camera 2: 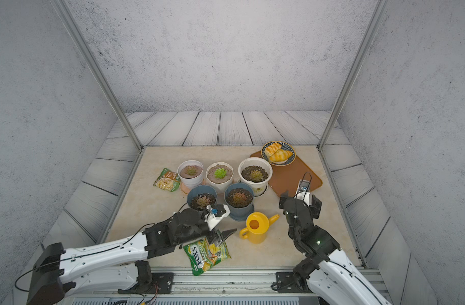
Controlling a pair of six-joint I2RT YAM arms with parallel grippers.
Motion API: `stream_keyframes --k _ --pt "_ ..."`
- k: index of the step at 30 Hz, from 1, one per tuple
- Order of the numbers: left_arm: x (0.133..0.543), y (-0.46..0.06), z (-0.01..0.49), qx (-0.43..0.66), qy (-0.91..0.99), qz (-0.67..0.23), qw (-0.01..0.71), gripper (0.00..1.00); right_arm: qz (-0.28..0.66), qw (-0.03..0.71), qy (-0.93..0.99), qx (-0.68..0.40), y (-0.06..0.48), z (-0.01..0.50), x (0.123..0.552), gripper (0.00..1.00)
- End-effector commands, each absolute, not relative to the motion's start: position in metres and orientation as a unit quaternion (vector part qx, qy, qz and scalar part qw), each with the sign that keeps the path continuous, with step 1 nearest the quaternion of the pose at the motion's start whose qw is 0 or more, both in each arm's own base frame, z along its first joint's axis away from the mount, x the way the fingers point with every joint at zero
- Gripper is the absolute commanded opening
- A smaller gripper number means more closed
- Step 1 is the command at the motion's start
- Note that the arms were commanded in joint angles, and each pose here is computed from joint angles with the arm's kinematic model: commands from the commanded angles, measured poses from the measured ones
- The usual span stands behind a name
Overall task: Water the succulent around the soil edge
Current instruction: Place the watering can at the center of the board, then reset both arms
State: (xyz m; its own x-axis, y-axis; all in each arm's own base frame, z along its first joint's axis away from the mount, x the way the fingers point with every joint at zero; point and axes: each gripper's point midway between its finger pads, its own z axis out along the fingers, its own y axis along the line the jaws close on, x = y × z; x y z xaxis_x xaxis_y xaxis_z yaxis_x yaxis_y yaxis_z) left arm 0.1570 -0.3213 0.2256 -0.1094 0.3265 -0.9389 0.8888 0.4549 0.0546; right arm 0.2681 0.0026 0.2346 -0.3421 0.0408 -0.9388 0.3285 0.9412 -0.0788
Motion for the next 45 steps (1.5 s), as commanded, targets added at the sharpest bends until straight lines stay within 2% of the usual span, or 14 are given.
stream_keyframes --k 1,8,11,14,19,23,25,28,32,35,45 --pt "0.173 -0.272 0.209 0.401 0.736 -0.186 0.512 0.98 -0.115 0.580 0.799 0.111 -0.005 0.228 0.310 0.99" --pt "0.189 -0.197 0.227 0.255 0.731 -0.150 0.615 0.98 -0.176 0.528 0.819 0.139 -0.045 0.151 0.348 0.99" --pt "0.186 -0.178 0.237 0.218 0.725 -0.164 0.632 0.98 -0.140 0.525 0.833 0.110 -0.031 0.117 0.364 0.99" --pt "0.183 -0.166 0.243 0.192 0.719 -0.179 0.644 0.98 -0.106 0.531 0.839 0.064 -0.013 0.115 0.381 0.99" --pt "0.180 -0.158 0.246 0.176 0.709 -0.195 0.654 0.99 -0.124 0.565 0.814 0.060 -0.019 0.117 0.384 0.99" --pt "0.181 -0.157 0.244 0.175 0.710 -0.188 0.656 0.98 -0.122 0.626 0.768 0.059 -0.020 0.105 0.380 0.99" --pt "0.183 -0.156 0.242 0.175 0.713 -0.178 0.655 0.99 -0.122 0.598 0.789 0.072 -0.023 0.101 0.375 0.99" --pt "0.186 -0.157 0.238 0.179 0.715 -0.159 0.656 0.98 -0.133 0.571 0.806 0.078 -0.027 0.098 0.391 0.99" --pt "0.192 -0.164 0.233 0.197 0.710 -0.134 0.663 0.98 -0.125 0.597 0.789 0.075 -0.026 0.102 0.387 0.99" --pt "0.199 -0.157 0.235 0.183 0.713 -0.098 0.670 0.99 -0.126 0.569 0.809 0.072 -0.025 0.095 0.396 0.99" --pt "0.227 -0.107 0.297 0.072 0.659 0.010 0.749 0.98 -0.127 0.576 0.804 0.075 -0.026 0.097 0.395 0.99"
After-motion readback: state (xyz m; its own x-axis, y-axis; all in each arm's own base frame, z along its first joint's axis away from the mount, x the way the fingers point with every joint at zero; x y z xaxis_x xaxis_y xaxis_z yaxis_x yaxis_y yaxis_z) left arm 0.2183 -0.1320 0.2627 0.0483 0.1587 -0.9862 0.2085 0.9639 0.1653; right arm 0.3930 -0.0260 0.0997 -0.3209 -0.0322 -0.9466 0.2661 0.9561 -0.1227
